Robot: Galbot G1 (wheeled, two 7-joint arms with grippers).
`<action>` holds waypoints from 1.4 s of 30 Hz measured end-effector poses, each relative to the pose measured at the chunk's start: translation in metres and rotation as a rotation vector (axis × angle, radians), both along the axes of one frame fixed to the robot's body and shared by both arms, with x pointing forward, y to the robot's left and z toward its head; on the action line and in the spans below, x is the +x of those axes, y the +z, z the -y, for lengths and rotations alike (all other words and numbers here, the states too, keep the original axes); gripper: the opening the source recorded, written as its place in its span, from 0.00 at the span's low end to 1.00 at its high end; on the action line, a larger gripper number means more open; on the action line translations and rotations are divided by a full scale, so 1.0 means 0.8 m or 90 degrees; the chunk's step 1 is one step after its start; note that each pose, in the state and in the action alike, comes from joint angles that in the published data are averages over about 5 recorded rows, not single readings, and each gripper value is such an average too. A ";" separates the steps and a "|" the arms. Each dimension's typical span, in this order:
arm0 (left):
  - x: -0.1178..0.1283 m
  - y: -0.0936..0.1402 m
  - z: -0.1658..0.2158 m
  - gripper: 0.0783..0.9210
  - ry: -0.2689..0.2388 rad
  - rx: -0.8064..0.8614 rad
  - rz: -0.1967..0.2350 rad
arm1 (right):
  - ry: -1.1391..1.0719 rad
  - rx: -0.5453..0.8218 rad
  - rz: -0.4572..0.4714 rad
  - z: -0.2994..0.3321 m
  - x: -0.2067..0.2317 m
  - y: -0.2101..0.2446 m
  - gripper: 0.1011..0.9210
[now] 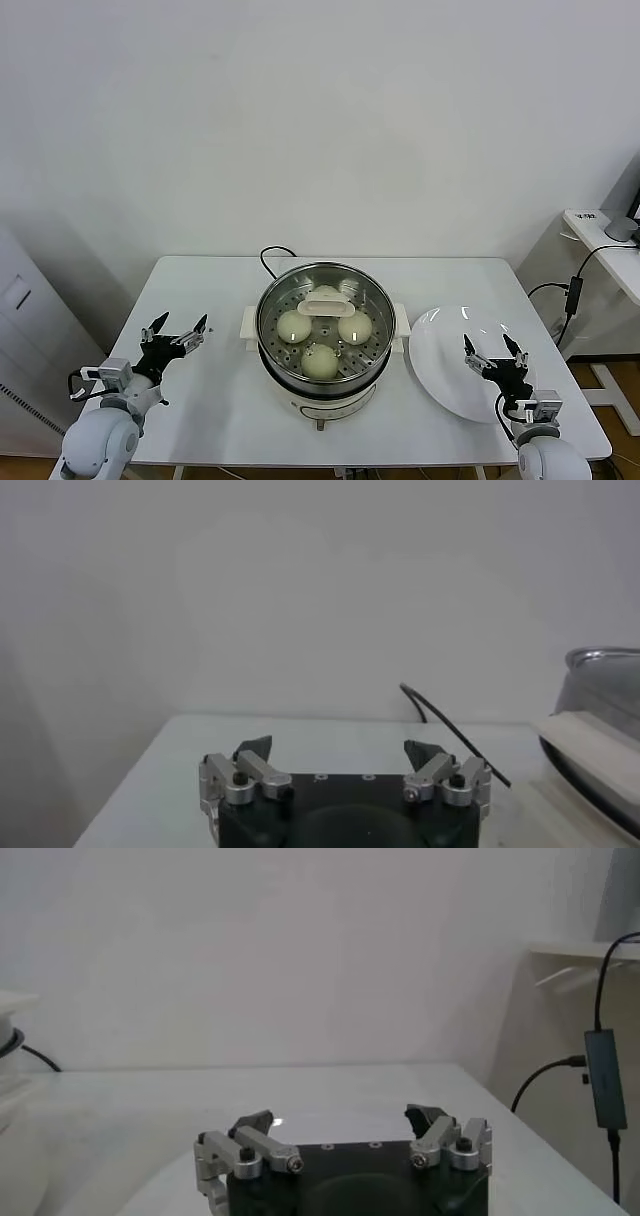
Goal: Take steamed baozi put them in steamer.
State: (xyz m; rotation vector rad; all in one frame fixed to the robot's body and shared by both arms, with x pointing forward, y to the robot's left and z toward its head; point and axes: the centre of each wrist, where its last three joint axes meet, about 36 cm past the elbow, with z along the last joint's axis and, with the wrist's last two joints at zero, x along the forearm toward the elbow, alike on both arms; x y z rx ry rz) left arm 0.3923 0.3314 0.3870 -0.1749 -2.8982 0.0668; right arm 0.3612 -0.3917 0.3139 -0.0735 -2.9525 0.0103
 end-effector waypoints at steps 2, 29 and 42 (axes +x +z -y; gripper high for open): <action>0.000 0.000 0.000 0.88 0.000 -0.001 0.000 | 0.000 0.000 0.000 0.000 0.000 0.000 0.88; 0.000 -0.001 0.002 0.88 0.001 -0.013 -0.011 | 0.011 -0.007 -0.005 -0.001 0.003 0.003 0.88; 0.000 -0.002 0.006 0.88 -0.003 -0.016 -0.014 | 0.009 0.001 -0.004 -0.001 0.004 0.002 0.88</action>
